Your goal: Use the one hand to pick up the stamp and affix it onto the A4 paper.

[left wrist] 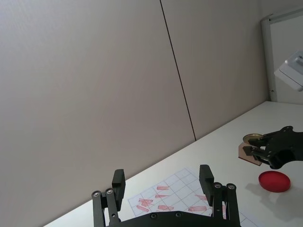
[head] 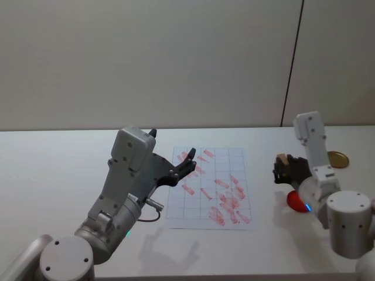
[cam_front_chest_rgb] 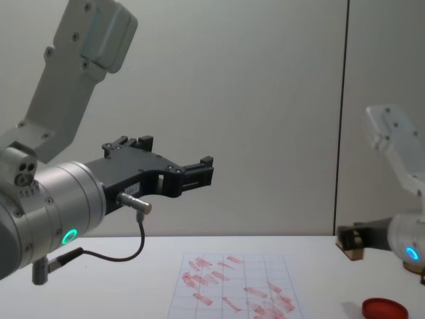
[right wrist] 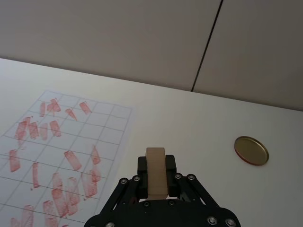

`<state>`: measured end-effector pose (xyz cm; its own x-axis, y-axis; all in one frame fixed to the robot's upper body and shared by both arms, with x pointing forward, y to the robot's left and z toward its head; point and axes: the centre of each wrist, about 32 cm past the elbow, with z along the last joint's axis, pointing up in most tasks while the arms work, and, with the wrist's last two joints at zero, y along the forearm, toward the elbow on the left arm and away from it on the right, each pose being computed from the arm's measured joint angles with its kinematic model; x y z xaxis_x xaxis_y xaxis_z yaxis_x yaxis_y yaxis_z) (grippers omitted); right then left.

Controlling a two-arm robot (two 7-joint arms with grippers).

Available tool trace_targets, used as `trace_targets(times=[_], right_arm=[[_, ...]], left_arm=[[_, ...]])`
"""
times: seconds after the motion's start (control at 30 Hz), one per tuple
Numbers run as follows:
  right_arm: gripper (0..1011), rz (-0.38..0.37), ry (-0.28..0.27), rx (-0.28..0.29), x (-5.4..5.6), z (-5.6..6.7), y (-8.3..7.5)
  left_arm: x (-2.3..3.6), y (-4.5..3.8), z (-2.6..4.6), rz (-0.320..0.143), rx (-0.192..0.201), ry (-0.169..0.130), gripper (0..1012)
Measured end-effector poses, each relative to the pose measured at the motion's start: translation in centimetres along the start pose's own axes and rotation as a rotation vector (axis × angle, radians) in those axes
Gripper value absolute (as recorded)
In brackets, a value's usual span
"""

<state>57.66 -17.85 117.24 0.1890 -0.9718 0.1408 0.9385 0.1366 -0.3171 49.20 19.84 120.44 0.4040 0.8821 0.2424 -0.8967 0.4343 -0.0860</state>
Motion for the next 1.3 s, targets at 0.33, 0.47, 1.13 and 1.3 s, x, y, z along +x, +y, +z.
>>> trace_targets(times=[0.33,0.47,1.13,1.3], right_arm=[[210,-0.037,0.026,-0.029,1.9,-1.3,1.0],[211,-0.043,0.033,-0.047,2.4,-1.9,1.3],[210,-0.034,0.039,-0.129,3.0,-4.4,1.4],[213,-0.039,0.036,-0.142,3.2,-4.8,1.3]], left_arm=[[0.0,0.0,0.0,0.0,0.0,0.0,993],[0.0,0.0,0.0,0.0,0.0,0.0,993],[0.0,0.0,0.0,0.0,0.0,0.0,993],[0.0,0.0,0.0,0.0,0.0,0.0,993]])
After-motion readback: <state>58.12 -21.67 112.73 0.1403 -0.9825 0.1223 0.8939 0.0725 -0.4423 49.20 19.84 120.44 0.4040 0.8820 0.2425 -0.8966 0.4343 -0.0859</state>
